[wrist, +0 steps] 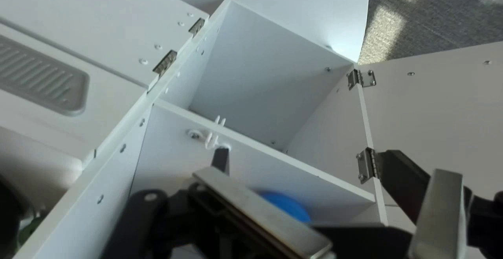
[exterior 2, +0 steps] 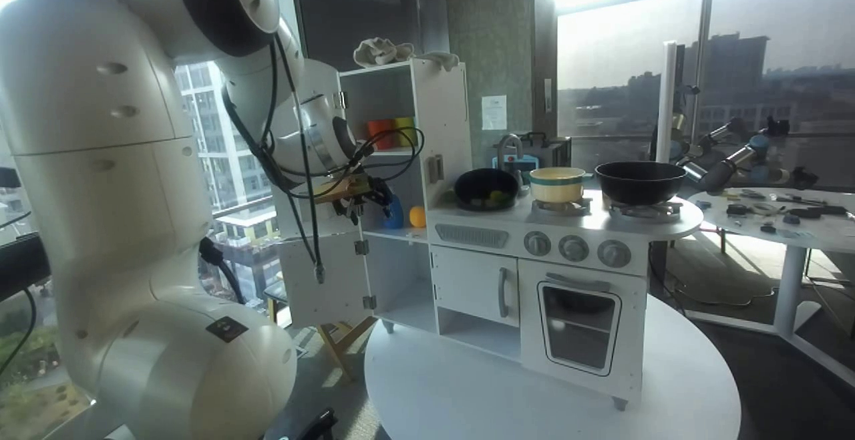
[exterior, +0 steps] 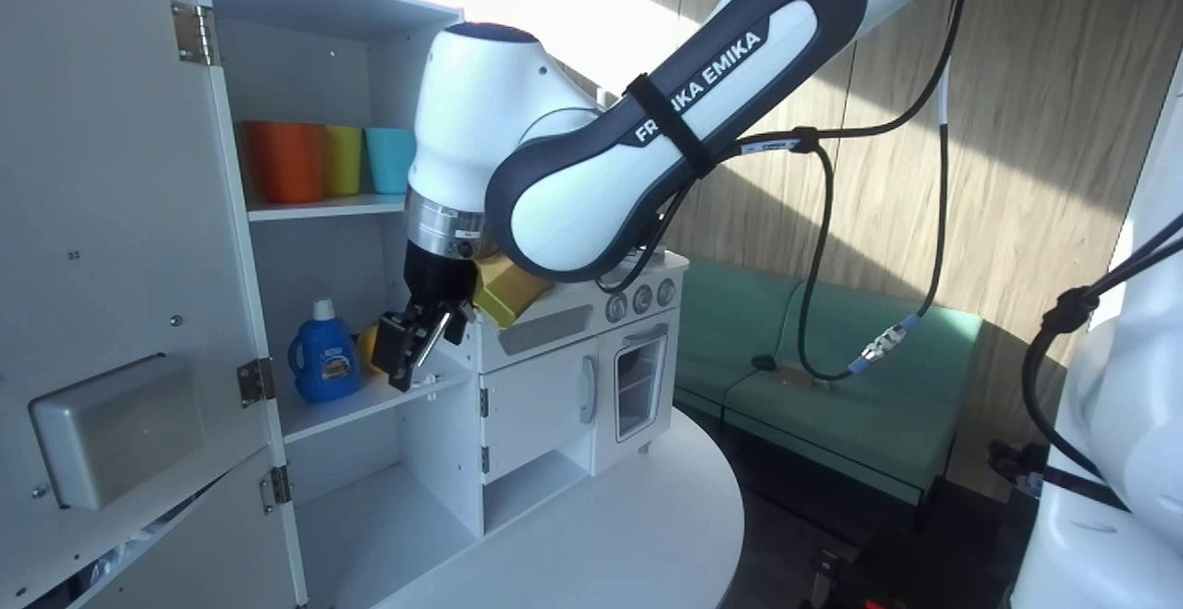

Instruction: Firstly, shift the bottle to the plastic pot, then the yellow and brown toys to the bowl

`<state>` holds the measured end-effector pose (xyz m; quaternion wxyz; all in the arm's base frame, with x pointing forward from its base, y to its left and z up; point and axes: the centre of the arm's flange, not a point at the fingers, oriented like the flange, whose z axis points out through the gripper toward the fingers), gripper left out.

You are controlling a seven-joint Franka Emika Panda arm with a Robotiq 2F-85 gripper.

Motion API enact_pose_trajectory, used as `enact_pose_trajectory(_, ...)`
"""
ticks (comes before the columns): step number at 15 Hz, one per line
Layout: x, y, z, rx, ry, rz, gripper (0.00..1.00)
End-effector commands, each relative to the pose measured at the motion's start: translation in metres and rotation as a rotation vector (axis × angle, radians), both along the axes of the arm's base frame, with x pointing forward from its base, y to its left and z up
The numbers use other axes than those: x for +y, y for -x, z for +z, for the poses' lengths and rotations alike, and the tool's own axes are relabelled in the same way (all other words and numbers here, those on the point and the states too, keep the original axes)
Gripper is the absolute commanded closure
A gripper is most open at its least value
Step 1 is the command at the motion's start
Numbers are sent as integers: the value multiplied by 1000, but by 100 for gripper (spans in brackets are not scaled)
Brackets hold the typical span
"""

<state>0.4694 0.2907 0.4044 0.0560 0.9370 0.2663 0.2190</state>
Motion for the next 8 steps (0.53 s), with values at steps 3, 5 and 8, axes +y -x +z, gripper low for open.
enact_pose_trajectory(3, 31, 0, 3, -250, -154, 23, 0)
enact_pose_trajectory(5, 38, 13, 6, -275, -198, 45, 0)
enact_pose_trajectory(8, 38, 13, 8, -230, -195, 69, 0)
